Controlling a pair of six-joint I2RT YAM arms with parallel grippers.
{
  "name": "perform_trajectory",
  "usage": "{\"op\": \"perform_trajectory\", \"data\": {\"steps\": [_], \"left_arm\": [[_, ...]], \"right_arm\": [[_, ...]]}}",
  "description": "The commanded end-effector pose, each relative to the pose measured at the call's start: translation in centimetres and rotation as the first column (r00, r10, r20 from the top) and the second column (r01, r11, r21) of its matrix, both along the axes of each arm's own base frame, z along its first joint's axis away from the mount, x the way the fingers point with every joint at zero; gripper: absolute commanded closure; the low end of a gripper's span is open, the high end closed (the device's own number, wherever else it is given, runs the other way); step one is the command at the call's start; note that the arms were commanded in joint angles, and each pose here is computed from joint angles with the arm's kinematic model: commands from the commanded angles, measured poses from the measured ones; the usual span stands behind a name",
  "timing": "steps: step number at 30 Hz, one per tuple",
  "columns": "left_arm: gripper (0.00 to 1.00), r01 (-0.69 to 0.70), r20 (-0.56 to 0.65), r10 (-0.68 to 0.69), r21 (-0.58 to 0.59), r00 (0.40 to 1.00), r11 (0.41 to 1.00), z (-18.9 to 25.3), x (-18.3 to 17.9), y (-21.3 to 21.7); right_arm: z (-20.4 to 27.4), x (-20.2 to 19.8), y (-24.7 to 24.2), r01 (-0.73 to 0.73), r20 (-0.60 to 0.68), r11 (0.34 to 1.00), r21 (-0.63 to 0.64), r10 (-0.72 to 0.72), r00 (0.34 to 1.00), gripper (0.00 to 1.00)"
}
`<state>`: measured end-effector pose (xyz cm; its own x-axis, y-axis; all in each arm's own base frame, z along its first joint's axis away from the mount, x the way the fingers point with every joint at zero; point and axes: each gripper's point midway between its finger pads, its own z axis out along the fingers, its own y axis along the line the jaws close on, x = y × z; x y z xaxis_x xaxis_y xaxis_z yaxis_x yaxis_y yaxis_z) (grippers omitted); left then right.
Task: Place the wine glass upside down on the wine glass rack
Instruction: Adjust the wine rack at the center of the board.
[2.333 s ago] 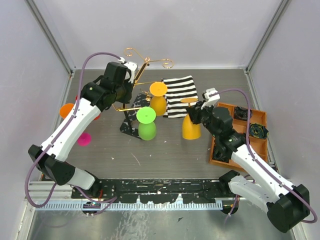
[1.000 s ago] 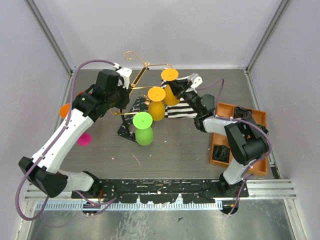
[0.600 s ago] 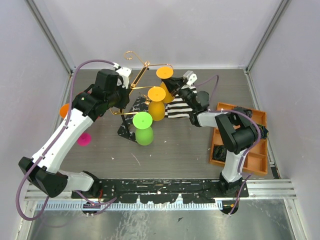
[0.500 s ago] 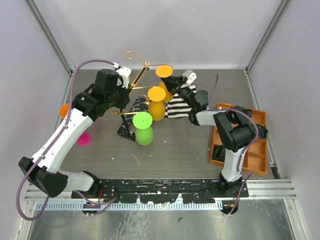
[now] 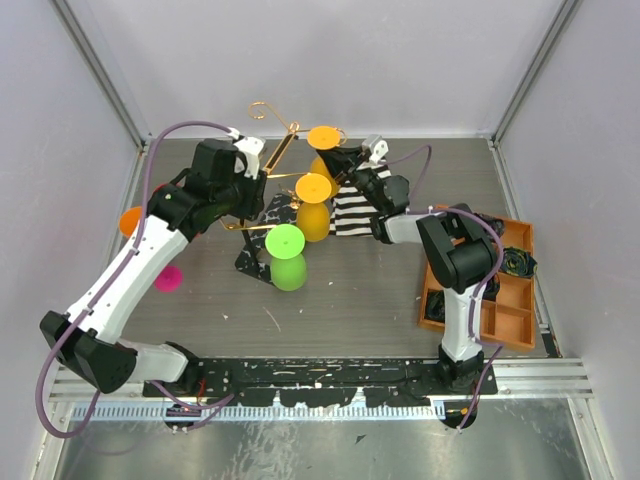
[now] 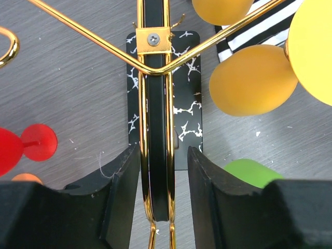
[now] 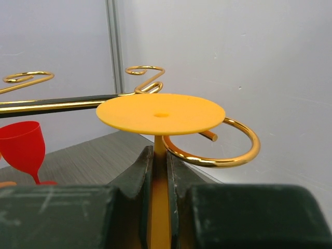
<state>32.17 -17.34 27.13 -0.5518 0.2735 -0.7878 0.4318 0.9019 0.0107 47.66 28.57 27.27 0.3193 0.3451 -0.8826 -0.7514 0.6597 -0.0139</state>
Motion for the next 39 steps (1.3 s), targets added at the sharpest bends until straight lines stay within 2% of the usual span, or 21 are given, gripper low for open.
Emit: {"op": "perform_trajectory", "data": {"steps": [1,9,23,39], "left_arm": [[0.51,0.020,0.007,-0.020,-0.048,1.000,0.999,0.2,0.2,-0.6],[0.48,0.015,0.030,-0.012,-0.100,0.999,0.995,1.0,0.4,-0.4],[0.47,0.006,0.028,-0.003,-0.107,1.000,0.994,0.8,0.7,-0.1],[0.47,0.000,0.030,0.003,-0.105,1.000,0.994,0.9,0.7,0.2]], "right_arm": [[4.4,-0.1,-1.0,0.021,0.134,0.997,0.077,-0.031,0.990,0.99],[3.7,1.3,-1.2,0.041,0.109,0.993,0.111,-0.054,0.993,0.99],[2.9,2.9,-2.2,0.099,0.075,0.981,0.169,-0.113,0.991,0.99],[3.0,1.2,-4.5,0.181,0.112,0.971,0.159,-0.199,0.973,0.99]]}}
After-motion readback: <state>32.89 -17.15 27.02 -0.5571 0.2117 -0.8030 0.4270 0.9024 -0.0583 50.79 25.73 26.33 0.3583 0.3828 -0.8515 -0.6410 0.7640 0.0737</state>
